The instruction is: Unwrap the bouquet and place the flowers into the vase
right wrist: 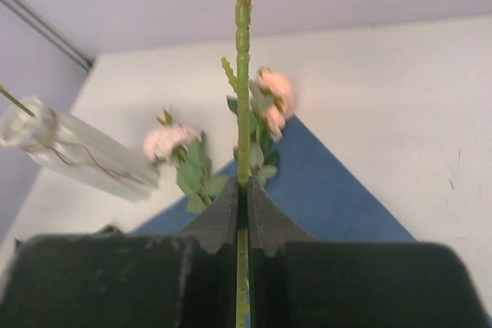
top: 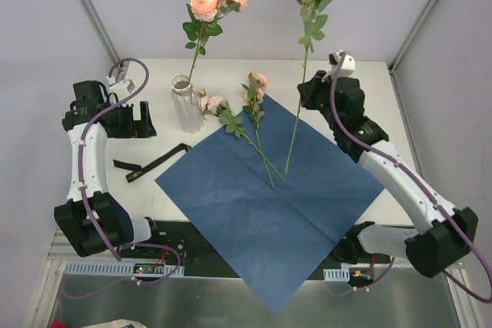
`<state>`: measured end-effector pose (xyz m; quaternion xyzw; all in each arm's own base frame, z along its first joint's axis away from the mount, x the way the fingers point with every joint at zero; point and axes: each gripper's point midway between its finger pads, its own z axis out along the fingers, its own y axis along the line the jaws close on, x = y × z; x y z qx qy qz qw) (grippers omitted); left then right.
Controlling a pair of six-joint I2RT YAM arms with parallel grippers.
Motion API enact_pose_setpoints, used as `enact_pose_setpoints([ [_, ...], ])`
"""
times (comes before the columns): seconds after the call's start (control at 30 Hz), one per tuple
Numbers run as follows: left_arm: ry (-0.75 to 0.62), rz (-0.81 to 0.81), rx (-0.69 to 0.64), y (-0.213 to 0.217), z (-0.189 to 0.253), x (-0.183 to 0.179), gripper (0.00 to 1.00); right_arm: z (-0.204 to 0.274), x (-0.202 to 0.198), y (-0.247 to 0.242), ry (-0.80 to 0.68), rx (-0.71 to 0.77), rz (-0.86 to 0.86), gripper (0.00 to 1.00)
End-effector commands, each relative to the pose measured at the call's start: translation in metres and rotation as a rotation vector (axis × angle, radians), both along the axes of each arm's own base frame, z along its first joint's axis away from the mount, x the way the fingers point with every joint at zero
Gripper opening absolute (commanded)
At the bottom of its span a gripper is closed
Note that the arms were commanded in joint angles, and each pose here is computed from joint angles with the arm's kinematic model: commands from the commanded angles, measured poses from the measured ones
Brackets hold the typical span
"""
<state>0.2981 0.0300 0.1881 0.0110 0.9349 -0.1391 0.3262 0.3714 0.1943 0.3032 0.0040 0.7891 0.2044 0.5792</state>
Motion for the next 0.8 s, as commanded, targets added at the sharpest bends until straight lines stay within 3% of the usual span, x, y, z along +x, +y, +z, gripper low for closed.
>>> enact_pose_setpoints([
  [0.0,-0.051,0.003,-0.029,-0.006,0.025,-0.002,0.99,0.152,-0.027,-0.001,-0.489,0.27,0.013,0.01],
  [0.13,-0.051,0.014,-0.029,-0.005,0.027,-0.001,0.99,0.237,-0.065,0.034,-0.717,0.255,0.188,0.01],
  [0.27,-0.045,0.032,-0.041,-0.005,0.029,0.001,0.99,0.286,-0.101,0.091,-0.883,0.235,0.412,0.01],
  [0.4,-0.032,0.039,-0.054,-0.004,0.026,0.004,0.99,0.312,-0.138,0.149,-1.094,0.2,0.566,0.01],
  [0.5,-0.014,0.048,-0.06,-0.004,0.022,0.005,0.99,0.317,-0.149,0.184,-1.253,0.133,0.578,0.01],
  [0.77,0.018,0.06,-0.058,-0.001,0.012,0.005,0.99,0.305,-0.111,0.251,-1.271,0.183,0.554,0.01],
])
